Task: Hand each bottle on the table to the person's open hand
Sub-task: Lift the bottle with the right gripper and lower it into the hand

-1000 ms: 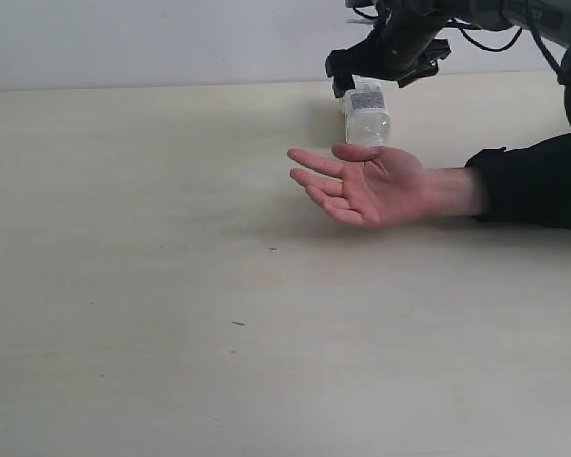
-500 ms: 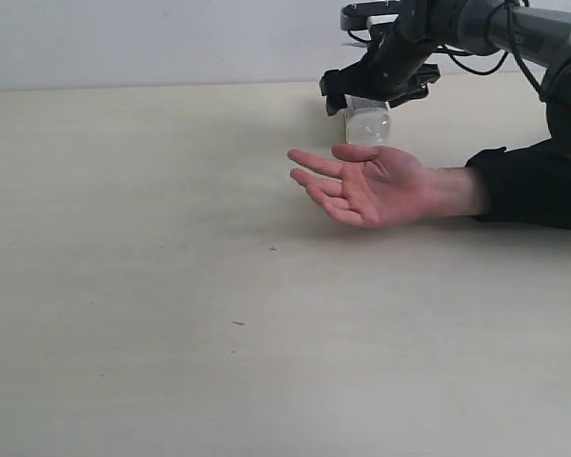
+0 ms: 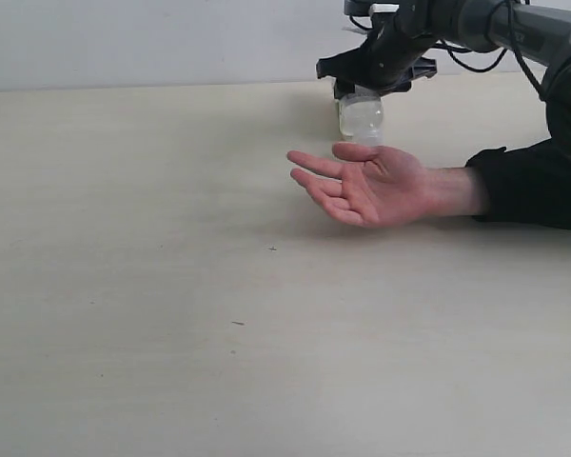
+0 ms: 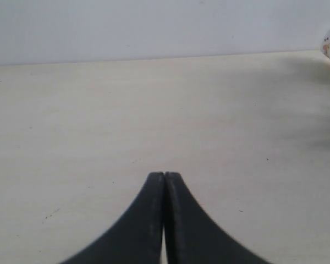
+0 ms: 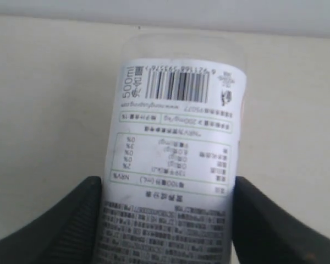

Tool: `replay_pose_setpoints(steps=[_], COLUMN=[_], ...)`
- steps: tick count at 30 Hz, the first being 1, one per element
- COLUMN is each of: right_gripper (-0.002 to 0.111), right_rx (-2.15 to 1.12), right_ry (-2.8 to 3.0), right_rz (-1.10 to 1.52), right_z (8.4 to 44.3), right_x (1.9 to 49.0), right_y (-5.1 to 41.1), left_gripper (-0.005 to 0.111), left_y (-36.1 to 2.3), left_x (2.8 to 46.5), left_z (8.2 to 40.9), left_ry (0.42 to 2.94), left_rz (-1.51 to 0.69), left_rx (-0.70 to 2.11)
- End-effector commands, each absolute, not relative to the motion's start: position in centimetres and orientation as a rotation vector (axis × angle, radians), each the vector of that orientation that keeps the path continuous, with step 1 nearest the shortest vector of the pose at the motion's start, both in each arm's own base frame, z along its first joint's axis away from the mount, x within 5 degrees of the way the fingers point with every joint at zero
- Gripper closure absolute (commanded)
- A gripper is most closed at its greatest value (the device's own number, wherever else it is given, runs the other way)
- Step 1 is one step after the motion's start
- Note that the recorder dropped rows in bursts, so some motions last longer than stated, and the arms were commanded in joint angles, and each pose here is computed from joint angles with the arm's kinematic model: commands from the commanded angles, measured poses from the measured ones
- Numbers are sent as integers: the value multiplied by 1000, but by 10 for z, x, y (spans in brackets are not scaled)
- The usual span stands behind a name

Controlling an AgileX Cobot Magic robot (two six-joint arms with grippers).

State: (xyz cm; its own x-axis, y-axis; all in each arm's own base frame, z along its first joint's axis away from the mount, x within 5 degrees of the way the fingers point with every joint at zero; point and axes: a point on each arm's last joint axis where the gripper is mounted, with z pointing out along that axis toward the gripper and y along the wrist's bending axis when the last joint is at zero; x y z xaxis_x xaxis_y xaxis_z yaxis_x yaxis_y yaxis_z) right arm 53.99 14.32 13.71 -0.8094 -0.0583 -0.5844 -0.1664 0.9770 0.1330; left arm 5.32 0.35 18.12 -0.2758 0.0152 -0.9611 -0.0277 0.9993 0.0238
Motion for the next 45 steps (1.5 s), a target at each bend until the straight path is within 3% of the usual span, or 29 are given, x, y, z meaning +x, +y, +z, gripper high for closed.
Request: replay_pose_setpoints(steps=[1, 11, 21, 28, 38, 45], right_gripper=[107, 107, 107, 107, 107, 107], right_rx=[-235, -242, -363, -456, -440, -351], right_ry=[2373, 2369, 2593, 2565, 2698, 2642], right_rz=[223, 174, 97, 368, 312, 312], right_z=[191, 276, 286, 311, 297, 265], right_x=[545, 524, 497, 474, 430, 403], right_y=[142, 133, 125, 140, 121, 113], left_gripper=[104, 104, 104, 104, 104, 104], left_y=[4, 4, 4, 4, 4, 4], left_x=[53, 53, 53, 53, 53, 53], left_z=[181, 181, 181, 181, 181, 181], left_ry=[1843, 1843, 1843, 1843, 1843, 1843], left_rz=[40, 39, 38, 39, 39, 39], left_rx=[-13, -14, -16, -14, -14, -14])
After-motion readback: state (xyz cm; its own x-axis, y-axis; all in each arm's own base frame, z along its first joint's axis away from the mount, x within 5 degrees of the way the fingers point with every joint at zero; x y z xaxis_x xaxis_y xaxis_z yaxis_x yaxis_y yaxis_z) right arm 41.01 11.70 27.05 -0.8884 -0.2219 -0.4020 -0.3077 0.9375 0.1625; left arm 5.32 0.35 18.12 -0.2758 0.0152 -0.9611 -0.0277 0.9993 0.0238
